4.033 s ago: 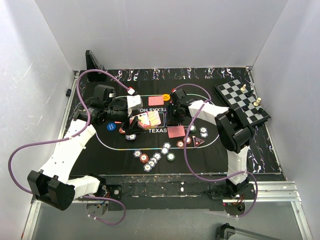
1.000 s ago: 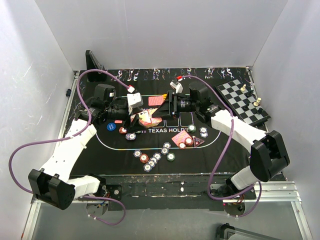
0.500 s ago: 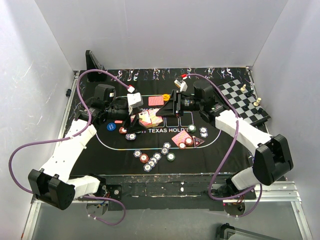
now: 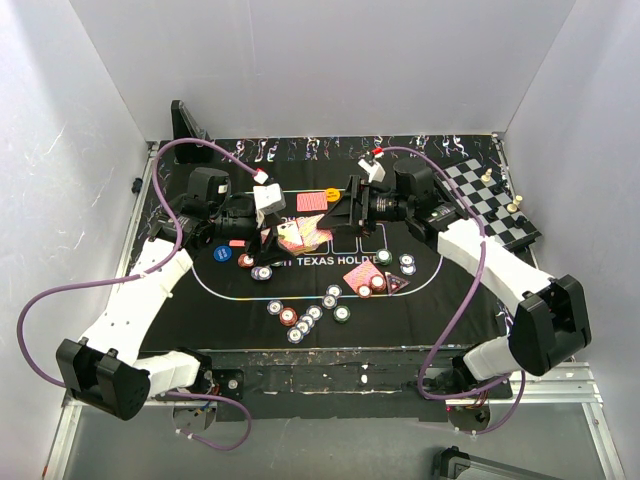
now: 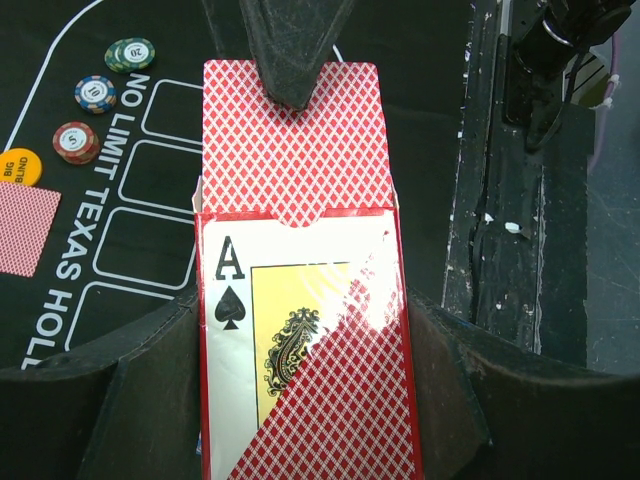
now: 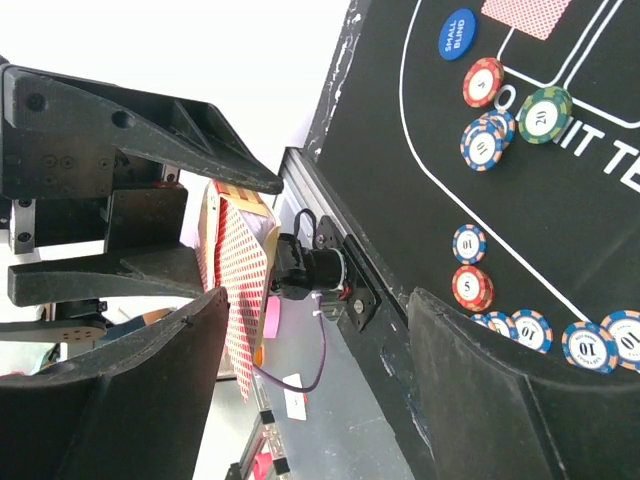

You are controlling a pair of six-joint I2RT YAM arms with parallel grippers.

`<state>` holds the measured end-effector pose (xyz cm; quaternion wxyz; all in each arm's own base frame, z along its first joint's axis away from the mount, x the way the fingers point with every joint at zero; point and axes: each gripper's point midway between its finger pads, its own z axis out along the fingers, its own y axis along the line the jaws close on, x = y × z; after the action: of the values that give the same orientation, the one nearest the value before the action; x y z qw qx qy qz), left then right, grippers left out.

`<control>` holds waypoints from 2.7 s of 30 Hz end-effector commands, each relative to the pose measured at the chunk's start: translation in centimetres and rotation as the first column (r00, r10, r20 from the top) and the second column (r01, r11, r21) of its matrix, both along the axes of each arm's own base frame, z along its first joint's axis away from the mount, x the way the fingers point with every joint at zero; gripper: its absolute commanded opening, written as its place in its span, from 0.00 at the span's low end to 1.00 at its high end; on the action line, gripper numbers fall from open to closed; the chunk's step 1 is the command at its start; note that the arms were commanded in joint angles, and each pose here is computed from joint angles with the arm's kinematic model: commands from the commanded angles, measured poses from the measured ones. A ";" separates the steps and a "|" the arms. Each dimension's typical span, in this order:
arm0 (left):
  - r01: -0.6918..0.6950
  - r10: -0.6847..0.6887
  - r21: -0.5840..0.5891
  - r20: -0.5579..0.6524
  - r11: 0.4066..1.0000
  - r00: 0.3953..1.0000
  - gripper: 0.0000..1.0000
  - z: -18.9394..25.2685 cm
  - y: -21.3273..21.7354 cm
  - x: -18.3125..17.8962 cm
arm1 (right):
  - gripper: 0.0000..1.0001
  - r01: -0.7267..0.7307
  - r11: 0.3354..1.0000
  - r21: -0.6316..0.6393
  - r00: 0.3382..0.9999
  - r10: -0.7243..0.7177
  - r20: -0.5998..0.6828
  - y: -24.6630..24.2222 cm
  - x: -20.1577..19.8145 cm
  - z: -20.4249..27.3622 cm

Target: Distribute texas hold em gaming equipment

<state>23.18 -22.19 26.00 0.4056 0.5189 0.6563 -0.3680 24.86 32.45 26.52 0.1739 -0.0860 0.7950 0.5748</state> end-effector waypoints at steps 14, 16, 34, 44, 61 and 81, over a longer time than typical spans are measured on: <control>0.034 -0.028 -0.070 0.086 0.997 0.996 0.00 3.2 -0.5 -0.2 | 0.73 -0.078 0.994 0.074 0.997 0.076 0.034 3.0 -1.4 2.2; 0.032 -0.026 -0.070 0.085 0.997 0.996 0.00 3.2 -0.5 -0.2 | 0.69 -0.066 0.996 0.062 0.998 0.064 0.029 2.8 -1.3 2.1; 0.017 -0.010 -0.082 0.077 0.996 0.997 0.00 3.4 -0.5 -0.1 | 0.48 0.018 1.000 0.020 0.998 -0.019 0.053 0.1 -0.2 2.5; 0.012 -0.006 -0.081 0.080 0.997 0.997 0.00 3.4 -0.4 -0.3 | 0.30 0.082 0.996 0.022 0.994 -0.084 0.068 -1.5 0.9 3.4; 0.004 0.001 -0.074 0.066 0.997 0.998 0.00 2.9 -0.1 -0.8 | 0.01 0.105 0.981 0.165 0.985 -0.126 0.120 -3.9 2.0 9.9; -0.004 0.009 -0.083 0.067 0.997 0.998 0.00 4.9 0.4 -1.9 | 0.01 -0.027 0.999 0.040 0.999 0.028 -0.021 9.9 14.0 -2.7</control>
<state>22.05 -21.76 27.24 0.4130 0.5072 0.6589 -0.3717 39.58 36.29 22.36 0.1621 -0.0144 0.7964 0.5824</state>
